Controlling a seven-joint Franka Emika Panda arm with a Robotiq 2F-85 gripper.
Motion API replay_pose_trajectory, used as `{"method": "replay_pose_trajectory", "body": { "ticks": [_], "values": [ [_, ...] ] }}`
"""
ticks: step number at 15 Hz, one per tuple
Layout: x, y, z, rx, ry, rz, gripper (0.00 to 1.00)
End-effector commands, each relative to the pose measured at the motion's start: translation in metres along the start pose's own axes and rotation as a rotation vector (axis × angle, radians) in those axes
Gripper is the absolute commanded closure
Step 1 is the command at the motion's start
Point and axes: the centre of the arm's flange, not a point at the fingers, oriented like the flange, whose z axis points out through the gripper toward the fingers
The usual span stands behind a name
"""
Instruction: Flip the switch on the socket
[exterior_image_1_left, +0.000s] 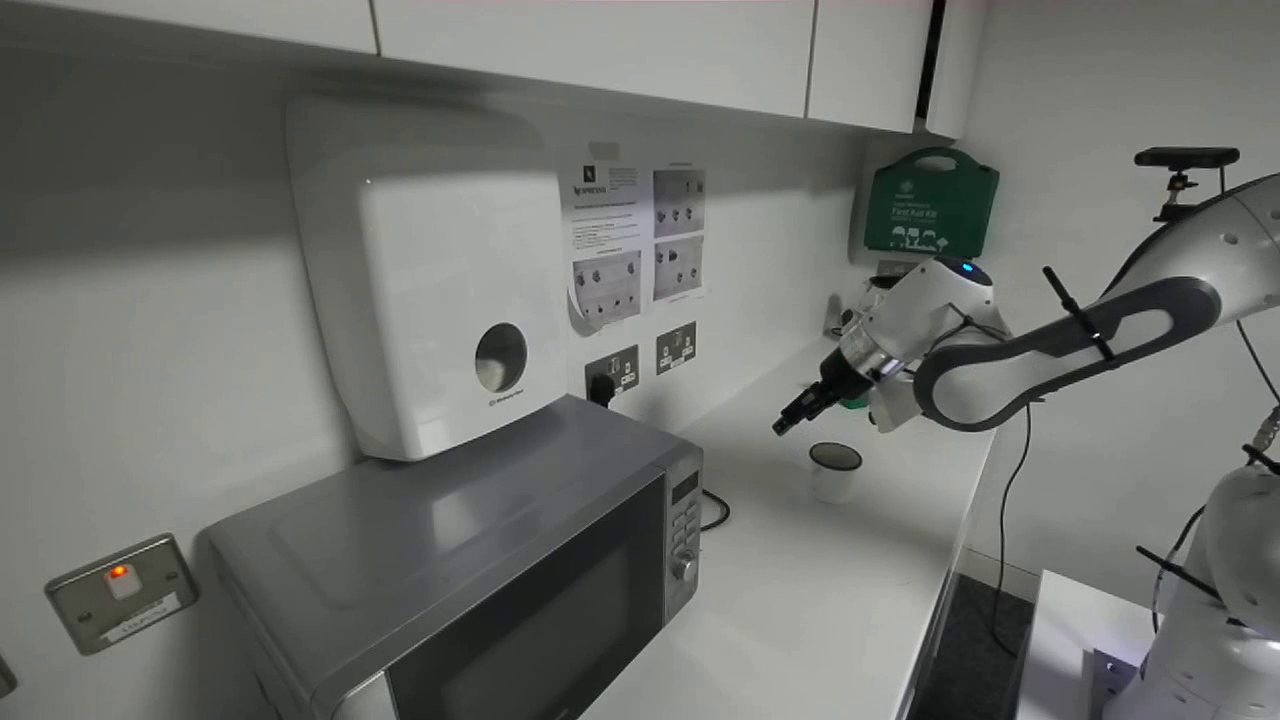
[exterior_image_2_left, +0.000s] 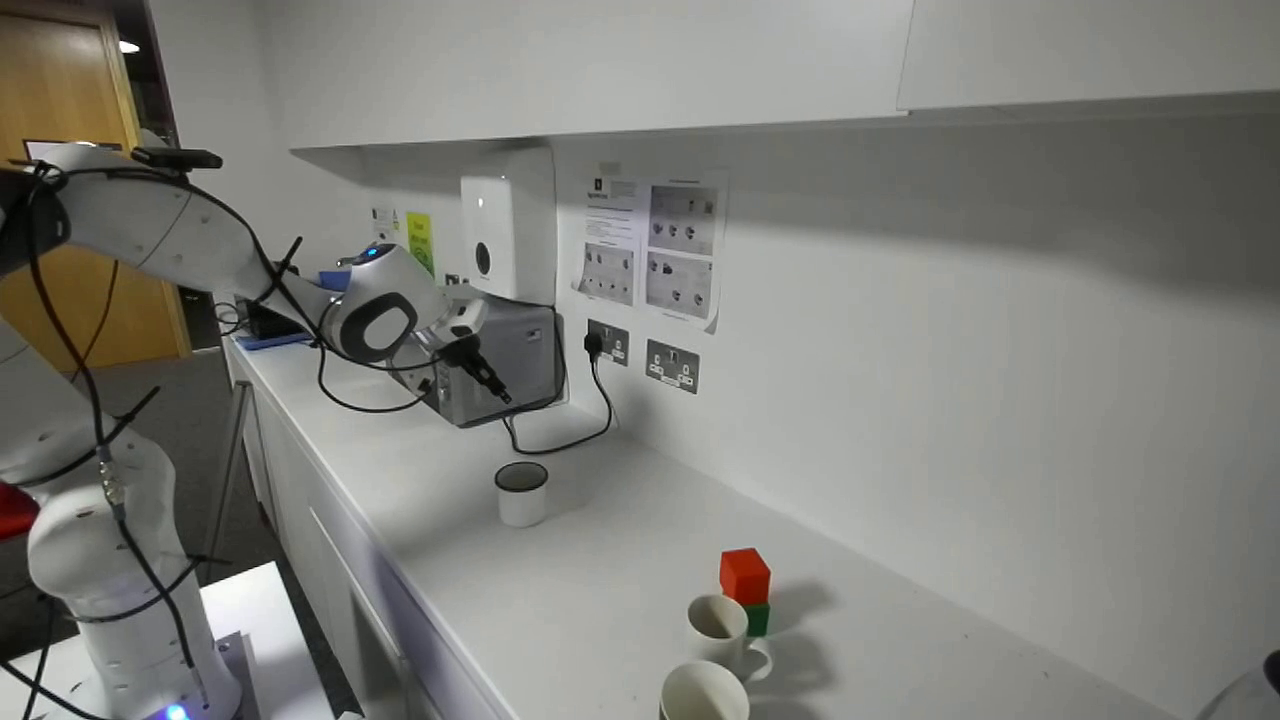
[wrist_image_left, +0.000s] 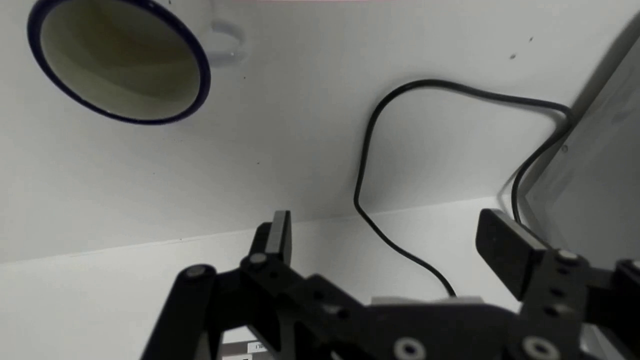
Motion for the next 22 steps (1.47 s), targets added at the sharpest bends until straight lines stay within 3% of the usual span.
{"method": "replay_pose_trajectory", "body": {
  "ticks": [1, 6, 20, 21, 22],
  "values": [
    [0.037, -0.001, 0.006, -0.009, 0.032, 0.02, 0.0],
    [0.071, -0.002, 0.013, 0.012, 0.022, 0.04, 0.0],
    [0.155, 0.02, 0.037, -0.019, -0.105, 0.141, 0.0],
    [0.158, 0.022, 0.038, -0.016, -0.121, 0.144, 0.25],
    [0.16, 0.022, 0.038, -0.013, -0.138, 0.144, 0.27]
  ]
}}
